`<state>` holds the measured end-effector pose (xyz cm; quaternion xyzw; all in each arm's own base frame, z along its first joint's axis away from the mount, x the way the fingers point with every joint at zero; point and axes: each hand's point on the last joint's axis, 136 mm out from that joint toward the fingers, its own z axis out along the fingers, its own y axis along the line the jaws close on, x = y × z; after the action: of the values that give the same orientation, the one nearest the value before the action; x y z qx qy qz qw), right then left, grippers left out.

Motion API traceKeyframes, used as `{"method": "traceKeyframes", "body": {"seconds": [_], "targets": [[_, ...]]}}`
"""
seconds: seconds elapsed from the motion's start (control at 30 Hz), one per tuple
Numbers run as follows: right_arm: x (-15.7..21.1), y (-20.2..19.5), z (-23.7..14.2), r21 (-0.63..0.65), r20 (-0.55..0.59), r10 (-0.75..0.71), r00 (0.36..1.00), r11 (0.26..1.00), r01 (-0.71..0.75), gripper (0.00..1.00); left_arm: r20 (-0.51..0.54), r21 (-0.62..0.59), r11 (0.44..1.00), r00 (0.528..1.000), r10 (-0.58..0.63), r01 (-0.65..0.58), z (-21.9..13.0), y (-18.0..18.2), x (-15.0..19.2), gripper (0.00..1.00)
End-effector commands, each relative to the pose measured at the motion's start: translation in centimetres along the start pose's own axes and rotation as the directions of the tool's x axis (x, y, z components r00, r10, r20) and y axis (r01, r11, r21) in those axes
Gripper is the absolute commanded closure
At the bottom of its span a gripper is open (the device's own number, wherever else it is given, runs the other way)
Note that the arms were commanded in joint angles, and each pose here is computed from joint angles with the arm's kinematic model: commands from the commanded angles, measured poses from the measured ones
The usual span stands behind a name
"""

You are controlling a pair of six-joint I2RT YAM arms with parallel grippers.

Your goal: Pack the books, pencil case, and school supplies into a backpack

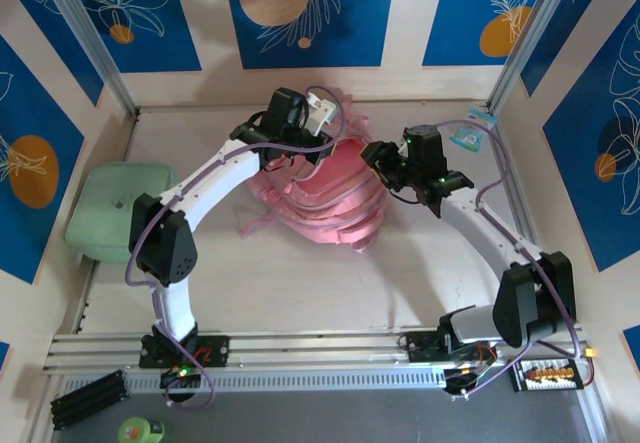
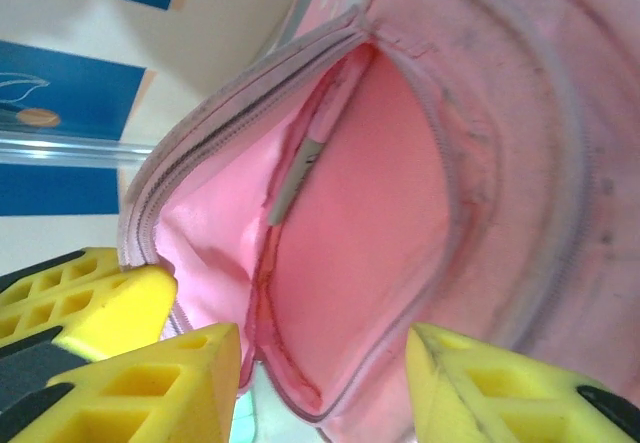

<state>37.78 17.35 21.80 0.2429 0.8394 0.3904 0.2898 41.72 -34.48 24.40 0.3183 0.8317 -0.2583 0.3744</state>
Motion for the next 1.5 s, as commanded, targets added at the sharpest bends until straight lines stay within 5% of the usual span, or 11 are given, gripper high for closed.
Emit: {"method": "traceKeyframes", "body": {"seconds": [0.0,0.17,0.27,0.53,0.7,0.87,1.17,1.47], "targets": [[0.1,-3.6,-1.3,0.163,0.033,-0.046,0.998,0.986,0.04,0.5,0.134,0.117,0.992,0.99,0.033,-0.049,-1.5,-2.7,-3.4,0.91],[-0.8,-4.3,-3.1,0.221,0.103,-0.07,0.992,0.974,0.046,0.43,0.125,0.244,0.969,0.992,0.015,-0.045,-2.6,-4.4,-2.2,0.65],[-1.3,-4.6,-3.8,0.25,0.134,-0.075,0.988,0.967,0.039,0.38,0.142,0.254,0.967,0.988,-0.054,0.016,-4.2,-3.7,-1.8,0.41],[-1.5,-4.7,-4.2,0.279,0.134,-0.125,0.983,0.957,0.084,0.32,0.186,0.008,0.919,0.902,-0.388,0.394,-8.5,5.5,3.9,0.07],[-1.5,-3.9,-3.7,0.257,0.125,-0.173,0.977,0.957,0.136,0.27,0.156,-0.062,0.811,0.808,-0.567,0.581,-9.1,9.1,9.0,0.05],[-1.5,-3.1,-3.6,0.244,0.108,-0.23,0.967,0.949,0.199,0.16,0.126,0.003,0.757,0.751,-0.648,0.653,-7.6,9.2,10.0,0.07],[0.2,-2.9,-3.1,0.213,-0.002,-0.304,0.953,0.931,0.298,0.13,0.084,0.116,0.625,0.62,-0.78,0.772,-3.5,10.1,9.8,0.25],[2.6,-1.1,0.3,0.144,-0.142,-0.32,0.937,0.93,0.339,0.16,0.032,0.153,0.584,0.586,-0.809,0.797,-1.5,10.4,9.8,0.49]]}}
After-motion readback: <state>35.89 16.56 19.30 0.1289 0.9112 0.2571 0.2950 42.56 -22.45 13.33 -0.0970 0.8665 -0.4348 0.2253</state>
